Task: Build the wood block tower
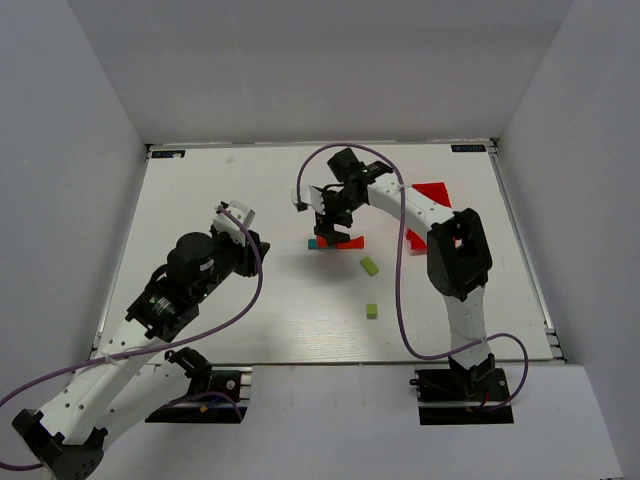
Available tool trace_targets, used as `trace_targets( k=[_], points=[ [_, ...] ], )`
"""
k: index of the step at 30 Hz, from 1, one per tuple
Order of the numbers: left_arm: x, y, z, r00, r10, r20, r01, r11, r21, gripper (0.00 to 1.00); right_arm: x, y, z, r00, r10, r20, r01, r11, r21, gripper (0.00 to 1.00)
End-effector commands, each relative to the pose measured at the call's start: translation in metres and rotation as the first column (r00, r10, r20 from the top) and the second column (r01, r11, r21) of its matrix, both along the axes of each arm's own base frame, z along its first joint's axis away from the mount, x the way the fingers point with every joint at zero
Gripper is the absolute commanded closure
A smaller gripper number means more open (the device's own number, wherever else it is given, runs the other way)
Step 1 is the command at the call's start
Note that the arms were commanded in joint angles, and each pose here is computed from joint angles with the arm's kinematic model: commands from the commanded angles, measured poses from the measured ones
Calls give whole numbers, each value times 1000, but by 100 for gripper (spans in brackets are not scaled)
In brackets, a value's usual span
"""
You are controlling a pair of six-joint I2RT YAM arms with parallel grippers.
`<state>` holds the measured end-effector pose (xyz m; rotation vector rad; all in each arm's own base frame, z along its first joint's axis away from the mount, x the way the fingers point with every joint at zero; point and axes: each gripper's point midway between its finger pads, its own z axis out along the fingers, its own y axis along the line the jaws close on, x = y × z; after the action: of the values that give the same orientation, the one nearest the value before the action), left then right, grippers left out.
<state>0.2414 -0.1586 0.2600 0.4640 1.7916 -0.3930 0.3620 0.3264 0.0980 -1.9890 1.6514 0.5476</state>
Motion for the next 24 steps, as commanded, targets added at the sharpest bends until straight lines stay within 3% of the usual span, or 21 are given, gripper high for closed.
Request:
trace_targets(
  k=[1,12,13,14,15,16,17,18,19,21,24],
  points=[
    [-1,3,1,1000,10,5,-10,1000,-4,44,1,-2,39,997,-16,76,12,998,55,10],
    [-1,3,1,1000,10,5,-10,1000,-4,44,-14,-37,115,950,-104,293,63,987,145,10],
    [-1,3,1,1000,10,5,-10,1000,-4,44,-20,-44,103,954,-128,269,95,987,132,10],
    [-2,4,3,1000,10,12,-10,1000,-9,44,-21,-46,132,927,-164,338,102,976,193,10],
    [-2,4,3,1000,10,12,-10,1000,-9,47,-28,-56,111,935,-177,306,131,978,165,11],
    [-3,3,3,1000,1,11,-1,1000,-11,50,-34,-59,107,937,-196,290,151,974,169,21],
    [-3,3,3,1000,1,11,-1,1000,-11,56,-50,-70,85,945,-212,248,179,972,149,37],
    [-4,1,3,1000,-9,9,10,1000,-13,74,-53,-72,79,944,-241,225,210,965,155,76],
    [-4,-1,0,1000,-20,-1,20,1000,-9,85,-60,-76,70,949,-246,197,220,965,142,97],
    [-3,-4,-3,1000,-29,-13,29,1000,-4,100,-75,-87,41,942,-320,103,310,945,103,100],
    [-1,-5,-8,999,-29,-29,29,1000,7,100,-90,-98,7,912,-410,-1,410,911,39,100]
  ],
)
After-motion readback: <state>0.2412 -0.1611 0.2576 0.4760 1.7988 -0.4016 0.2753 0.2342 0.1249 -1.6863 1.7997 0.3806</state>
